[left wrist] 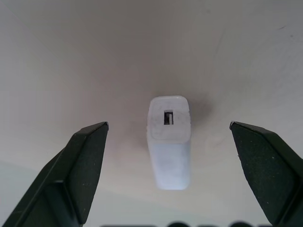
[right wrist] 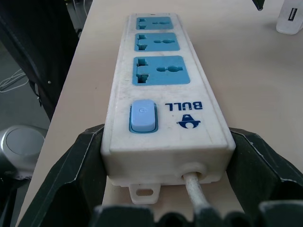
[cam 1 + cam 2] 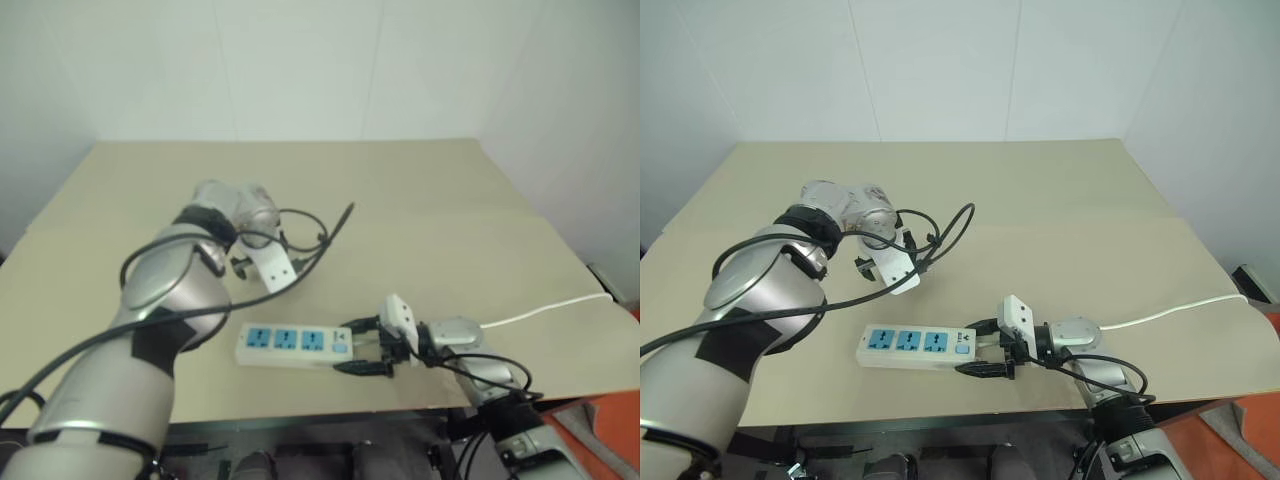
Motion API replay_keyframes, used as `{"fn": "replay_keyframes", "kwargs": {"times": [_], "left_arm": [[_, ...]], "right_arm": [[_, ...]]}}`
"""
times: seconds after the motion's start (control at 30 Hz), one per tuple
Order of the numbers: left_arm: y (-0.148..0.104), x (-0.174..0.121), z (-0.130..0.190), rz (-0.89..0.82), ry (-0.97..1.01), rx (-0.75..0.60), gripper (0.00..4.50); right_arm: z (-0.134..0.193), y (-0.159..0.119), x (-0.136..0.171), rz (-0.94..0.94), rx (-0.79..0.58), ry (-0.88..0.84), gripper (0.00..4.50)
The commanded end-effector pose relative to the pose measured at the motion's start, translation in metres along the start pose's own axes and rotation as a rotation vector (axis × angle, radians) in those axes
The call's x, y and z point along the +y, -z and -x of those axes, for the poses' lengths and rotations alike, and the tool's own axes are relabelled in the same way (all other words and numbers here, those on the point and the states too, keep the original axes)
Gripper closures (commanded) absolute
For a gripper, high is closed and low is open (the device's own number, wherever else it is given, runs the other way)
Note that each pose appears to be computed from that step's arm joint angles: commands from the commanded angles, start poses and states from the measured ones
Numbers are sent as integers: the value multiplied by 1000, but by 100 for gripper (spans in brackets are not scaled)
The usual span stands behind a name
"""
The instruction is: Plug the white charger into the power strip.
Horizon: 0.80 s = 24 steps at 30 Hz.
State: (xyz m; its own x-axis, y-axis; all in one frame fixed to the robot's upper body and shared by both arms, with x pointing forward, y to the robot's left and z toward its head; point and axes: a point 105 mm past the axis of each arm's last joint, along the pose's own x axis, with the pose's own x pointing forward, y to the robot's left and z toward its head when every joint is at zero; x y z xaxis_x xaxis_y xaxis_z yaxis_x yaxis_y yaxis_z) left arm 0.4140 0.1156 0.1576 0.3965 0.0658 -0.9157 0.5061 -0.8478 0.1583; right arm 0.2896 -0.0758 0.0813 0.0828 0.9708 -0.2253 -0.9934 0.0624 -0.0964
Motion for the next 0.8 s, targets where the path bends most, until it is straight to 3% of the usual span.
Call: {"fn": "replay_keyframes", "kwargs": {"times": [0.03, 0.13, 0.47, 0.63, 0.8], "left_arm": [[2, 1, 0, 8, -10, 11, 0], [1, -2, -1, 18, 7, -1, 52], [-3, 0, -7, 23, -19, -15, 350], [-6, 8, -4, 39, -73, -42, 350], [-12, 28, 22, 109, -185, -157, 350]], "right_arm": [[-5, 9, 8, -25, 30, -21, 106], [-4, 9, 9, -27, 32, -17, 106], [-4, 11, 8, -25, 39, -11, 106], [-3, 12, 8, -25, 46, -11, 106], [-2, 11, 5, -27, 45, -17, 106]]}}
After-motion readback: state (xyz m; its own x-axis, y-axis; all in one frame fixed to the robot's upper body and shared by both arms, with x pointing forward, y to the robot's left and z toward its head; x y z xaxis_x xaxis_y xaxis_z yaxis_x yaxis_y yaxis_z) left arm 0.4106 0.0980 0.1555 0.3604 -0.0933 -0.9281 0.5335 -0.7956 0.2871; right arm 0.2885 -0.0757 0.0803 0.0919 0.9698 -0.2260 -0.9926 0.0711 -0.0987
